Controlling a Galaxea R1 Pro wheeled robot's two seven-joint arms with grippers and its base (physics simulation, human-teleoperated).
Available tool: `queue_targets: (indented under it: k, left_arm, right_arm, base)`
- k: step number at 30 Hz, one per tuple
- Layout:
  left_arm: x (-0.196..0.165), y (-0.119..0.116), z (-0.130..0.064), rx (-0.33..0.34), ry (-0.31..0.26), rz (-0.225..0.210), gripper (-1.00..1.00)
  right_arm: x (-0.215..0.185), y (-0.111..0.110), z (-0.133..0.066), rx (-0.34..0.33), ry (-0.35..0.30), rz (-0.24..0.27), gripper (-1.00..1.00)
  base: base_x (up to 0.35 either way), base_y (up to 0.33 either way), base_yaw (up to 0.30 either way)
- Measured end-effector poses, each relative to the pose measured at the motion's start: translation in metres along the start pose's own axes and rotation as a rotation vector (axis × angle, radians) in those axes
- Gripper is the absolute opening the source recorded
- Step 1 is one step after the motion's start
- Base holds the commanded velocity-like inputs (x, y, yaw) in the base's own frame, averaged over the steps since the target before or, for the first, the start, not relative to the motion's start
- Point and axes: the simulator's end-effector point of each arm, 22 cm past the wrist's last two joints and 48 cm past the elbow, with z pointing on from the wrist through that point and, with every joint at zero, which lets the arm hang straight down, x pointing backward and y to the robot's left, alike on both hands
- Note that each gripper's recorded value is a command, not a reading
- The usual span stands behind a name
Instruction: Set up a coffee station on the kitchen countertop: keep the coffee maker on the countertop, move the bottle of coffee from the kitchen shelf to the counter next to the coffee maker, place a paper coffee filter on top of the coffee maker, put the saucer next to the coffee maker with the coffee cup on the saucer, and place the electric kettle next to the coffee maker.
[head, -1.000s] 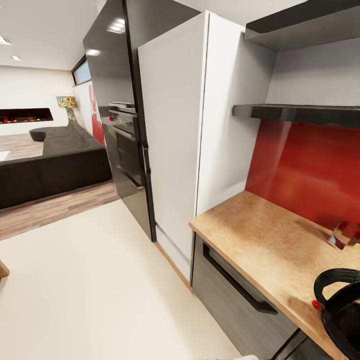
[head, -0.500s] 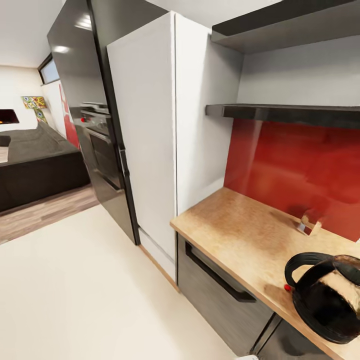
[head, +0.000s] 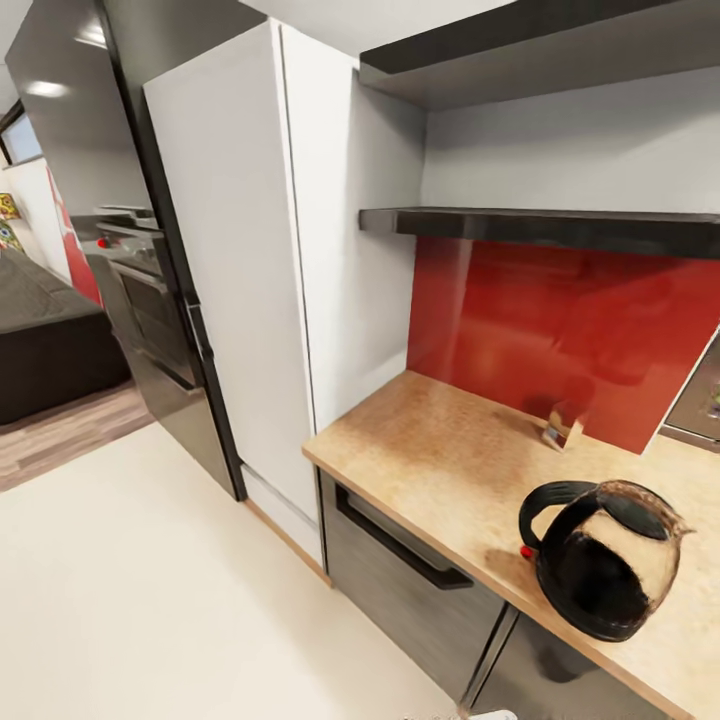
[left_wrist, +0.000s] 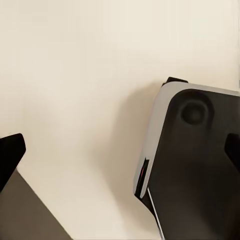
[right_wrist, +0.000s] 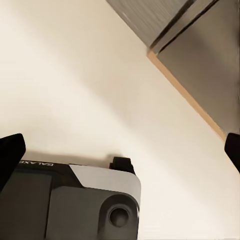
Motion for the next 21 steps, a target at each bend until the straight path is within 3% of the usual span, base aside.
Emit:
queue_targets:
  k: [8,21]
  left_arm:
    - [-0.0003,0.0000,0.0001,0.000,-0.001,0.000,1.00]
    - [-0.0001,0.0002,0.0000,-0.001,0.000,-0.002,1.00]
  right_arm:
    - [0.0000,0.0000,0.0000,0.000,0.000,0.000,1.00]
    - [0.0000,0.0001,0.0000,0.000,0.000,0.000,1.00]
  base:
    - [0.000,0.062,-0.268]
    - [0.000,0.277,-0.267]
